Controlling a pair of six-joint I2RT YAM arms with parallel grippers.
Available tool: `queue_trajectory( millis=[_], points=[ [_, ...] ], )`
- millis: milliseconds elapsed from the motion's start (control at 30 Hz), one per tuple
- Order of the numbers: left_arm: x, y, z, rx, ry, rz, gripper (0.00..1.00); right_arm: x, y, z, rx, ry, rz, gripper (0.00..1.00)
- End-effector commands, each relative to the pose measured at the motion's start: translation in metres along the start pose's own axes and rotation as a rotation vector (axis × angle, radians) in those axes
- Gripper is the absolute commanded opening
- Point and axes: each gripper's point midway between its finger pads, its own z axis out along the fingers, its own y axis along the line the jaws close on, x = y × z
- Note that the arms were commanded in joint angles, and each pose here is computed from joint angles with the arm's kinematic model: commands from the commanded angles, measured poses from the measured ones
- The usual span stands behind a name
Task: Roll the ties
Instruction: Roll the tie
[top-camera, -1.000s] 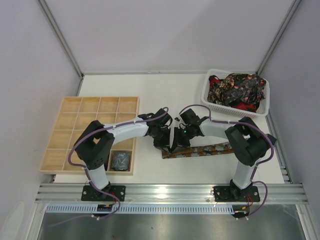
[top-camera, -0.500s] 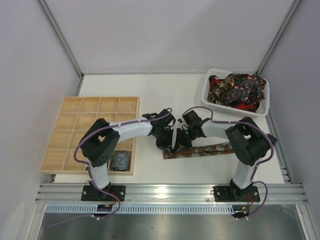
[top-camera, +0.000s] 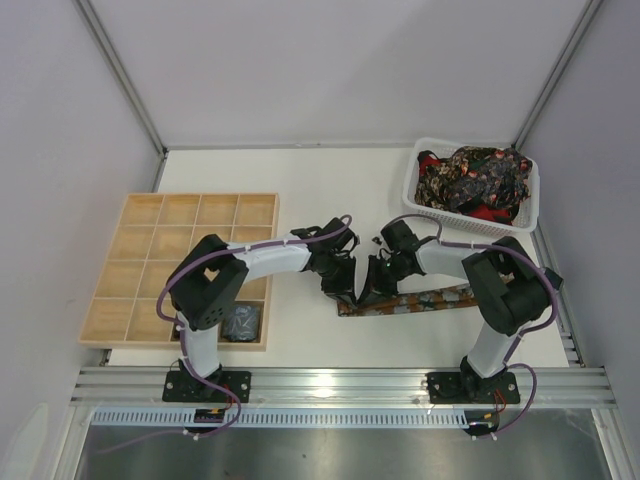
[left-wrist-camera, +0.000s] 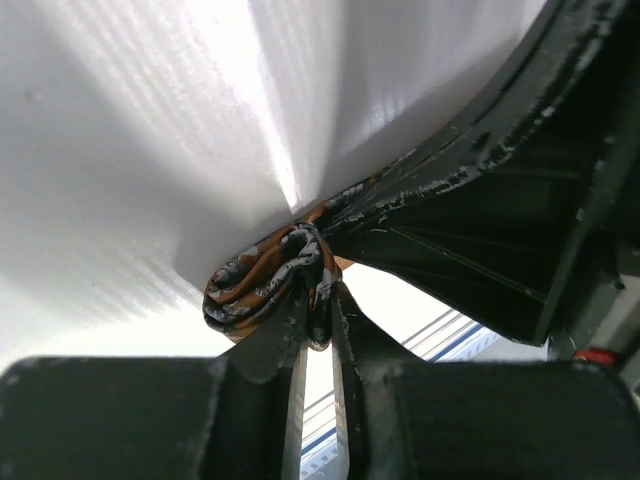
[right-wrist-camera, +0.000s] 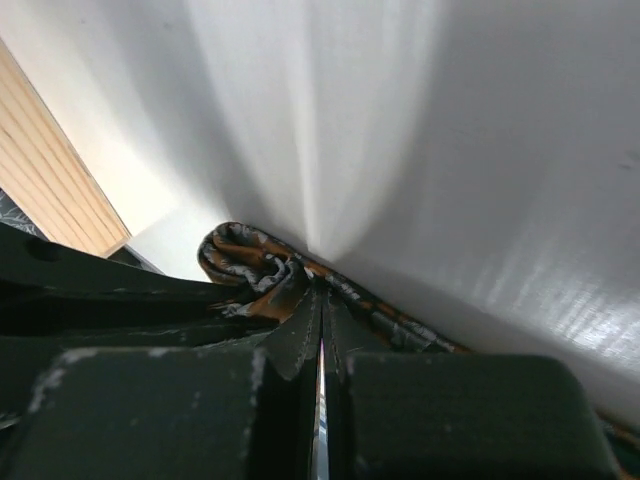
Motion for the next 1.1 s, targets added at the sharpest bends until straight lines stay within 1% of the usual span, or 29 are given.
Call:
queue_trajectory(
  millis=[0, 67, 100, 167, 200, 233, 300, 433, 700, 1067],
  points=[
    [-0.004, 0.001, 0.011, -0.016, -0.010, 0.019, 0.20, 0.002, -0.015, 0.004, 0.037, 0.001, 0.004, 0.00],
    [-0.004, 0.000, 0.012, -0.009, -0.009, 0.025, 0.21, 0.007, -0.021, 0.009, 0.044, 0.013, 0.013, 0.00],
    [-0.005, -0.001, 0.012, -0.002, -0.012, 0.029, 0.27, 0.007, -0.023, 0.009, 0.046, 0.013, 0.016, 0.00],
    [-0.006, -0.005, 0.011, 0.013, -0.021, 0.040, 0.35, 0.009, -0.026, 0.010, 0.048, 0.014, 0.026, 0.00],
    [-0.007, -0.006, 0.011, 0.020, -0.027, 0.043, 0.43, 0.009, -0.025, 0.011, 0.044, 0.014, 0.026, 0.00],
    [-0.007, -0.006, 0.010, 0.021, -0.031, 0.047, 0.48, 0.009, -0.024, 0.010, 0.038, 0.013, 0.029, 0.00],
    [-0.007, -0.007, 0.009, 0.031, -0.041, 0.055, 0.56, 0.007, -0.022, 0.009, 0.031, 0.011, 0.029, 0.00],
    [-0.004, -0.014, 0.006, 0.091, -0.064, 0.074, 0.60, -0.001, -0.013, -0.003, -0.021, -0.002, 0.065, 0.00],
    [-0.004, -0.020, 0.002, 0.134, -0.086, 0.099, 0.59, -0.017, 0.011, -0.033, -0.086, -0.026, 0.034, 0.00],
    [-0.012, -0.036, -0.009, 0.193, -0.125, 0.124, 0.61, -0.013, 0.015, -0.044, -0.113, -0.033, 0.028, 0.00]
  ],
)
